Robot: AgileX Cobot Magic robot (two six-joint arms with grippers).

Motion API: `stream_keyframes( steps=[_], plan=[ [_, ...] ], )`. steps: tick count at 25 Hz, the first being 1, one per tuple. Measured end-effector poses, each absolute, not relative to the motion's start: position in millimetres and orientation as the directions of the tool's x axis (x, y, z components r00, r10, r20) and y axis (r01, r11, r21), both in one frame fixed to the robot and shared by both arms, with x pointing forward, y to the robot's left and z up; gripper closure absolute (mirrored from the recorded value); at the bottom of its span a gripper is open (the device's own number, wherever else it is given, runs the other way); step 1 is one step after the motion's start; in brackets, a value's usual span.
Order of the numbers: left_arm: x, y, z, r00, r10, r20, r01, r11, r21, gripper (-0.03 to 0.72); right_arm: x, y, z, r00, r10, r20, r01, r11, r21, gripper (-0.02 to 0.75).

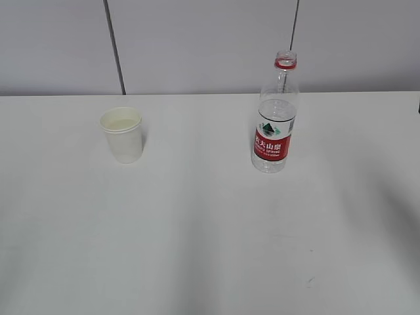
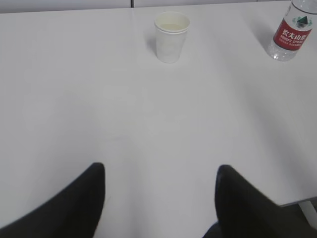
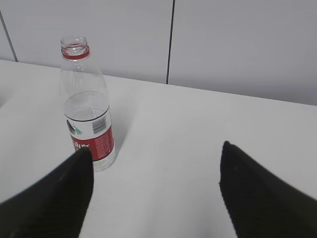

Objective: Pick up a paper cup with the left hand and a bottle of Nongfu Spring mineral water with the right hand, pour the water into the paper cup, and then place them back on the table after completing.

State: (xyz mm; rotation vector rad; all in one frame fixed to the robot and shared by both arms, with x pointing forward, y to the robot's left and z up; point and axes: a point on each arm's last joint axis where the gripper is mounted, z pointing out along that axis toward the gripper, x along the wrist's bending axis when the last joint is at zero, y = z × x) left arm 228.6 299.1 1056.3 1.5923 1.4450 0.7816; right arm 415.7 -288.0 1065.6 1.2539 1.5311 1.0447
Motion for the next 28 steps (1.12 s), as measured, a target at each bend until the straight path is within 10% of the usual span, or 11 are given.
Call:
stream_keyframes(
  steps=[28],
  plan=[
    [229,299,1056,0.145,0.986,-0.082,0.471,0.004,0.882,0.251,383,-298,1064,-0.029,0.975,-0.218,0.41,0.211,0.888,0.151]
  ],
)
